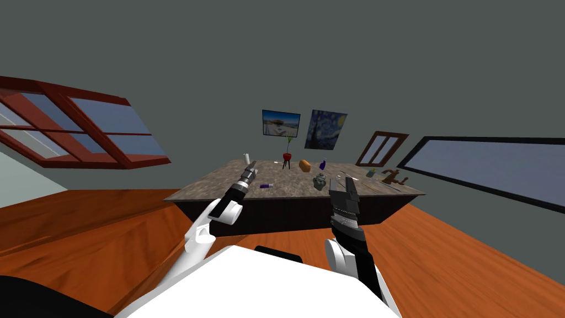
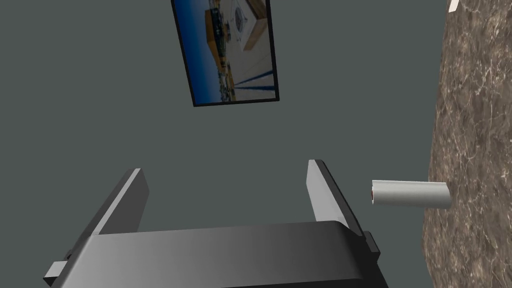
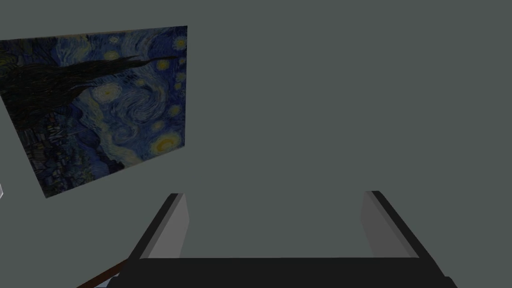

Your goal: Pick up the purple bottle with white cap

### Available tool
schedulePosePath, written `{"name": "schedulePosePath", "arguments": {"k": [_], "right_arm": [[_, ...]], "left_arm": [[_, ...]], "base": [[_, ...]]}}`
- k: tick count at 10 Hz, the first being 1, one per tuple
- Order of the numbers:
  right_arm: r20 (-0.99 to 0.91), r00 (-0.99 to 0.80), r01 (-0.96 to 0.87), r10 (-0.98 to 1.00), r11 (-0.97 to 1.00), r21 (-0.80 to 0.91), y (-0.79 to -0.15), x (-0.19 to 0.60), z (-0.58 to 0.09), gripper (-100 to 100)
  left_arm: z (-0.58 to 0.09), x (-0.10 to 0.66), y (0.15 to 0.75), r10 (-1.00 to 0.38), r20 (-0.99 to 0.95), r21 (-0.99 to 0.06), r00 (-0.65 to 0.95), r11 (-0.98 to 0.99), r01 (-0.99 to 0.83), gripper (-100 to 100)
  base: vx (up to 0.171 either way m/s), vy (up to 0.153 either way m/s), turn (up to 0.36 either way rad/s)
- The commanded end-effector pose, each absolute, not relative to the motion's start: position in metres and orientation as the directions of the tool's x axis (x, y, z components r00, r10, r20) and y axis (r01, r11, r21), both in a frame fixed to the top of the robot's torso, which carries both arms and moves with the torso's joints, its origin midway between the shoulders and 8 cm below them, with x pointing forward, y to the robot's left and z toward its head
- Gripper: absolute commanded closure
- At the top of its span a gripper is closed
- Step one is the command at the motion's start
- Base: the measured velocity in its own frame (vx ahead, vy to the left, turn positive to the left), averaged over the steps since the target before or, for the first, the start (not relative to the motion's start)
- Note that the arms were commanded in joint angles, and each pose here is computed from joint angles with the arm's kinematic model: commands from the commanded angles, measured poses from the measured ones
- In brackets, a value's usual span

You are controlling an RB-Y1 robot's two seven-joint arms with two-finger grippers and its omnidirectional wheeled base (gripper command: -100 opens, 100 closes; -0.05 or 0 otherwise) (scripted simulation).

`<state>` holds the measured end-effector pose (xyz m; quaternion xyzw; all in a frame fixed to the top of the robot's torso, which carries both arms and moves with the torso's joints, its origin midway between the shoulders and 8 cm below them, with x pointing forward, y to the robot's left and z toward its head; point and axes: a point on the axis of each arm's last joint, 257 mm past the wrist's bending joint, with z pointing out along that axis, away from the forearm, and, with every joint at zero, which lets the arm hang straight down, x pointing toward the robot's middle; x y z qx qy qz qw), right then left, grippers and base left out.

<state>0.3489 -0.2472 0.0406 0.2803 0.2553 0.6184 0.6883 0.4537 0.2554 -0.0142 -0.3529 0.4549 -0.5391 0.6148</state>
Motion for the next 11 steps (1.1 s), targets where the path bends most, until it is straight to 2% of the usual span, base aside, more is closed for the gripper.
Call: {"name": "schedulePosePath", "arguments": {"k": [1, 11], "right_arm": [[-0.005, 0.105, -0.708, 0.994, 0.078, 0.702, -0.247, 0.349, 0.041, 0], [-0.005, 0.105, -0.708, 0.995, 0.078, 0.702, -0.247, 0.349, 0.041, 0]], "left_arm": [[-0.020, 0.457, 0.255, -0.984, -0.179, -0.932, 0.006, 0.172, 0.318, -100], [-0.056, 0.493, 0.264, -0.983, -0.186, -0.976, 0.006, 0.185, 0.115, -100]], "base": [[-0.020, 0.016, 0.006], [-0.021, 0.015, -0.057]]}}
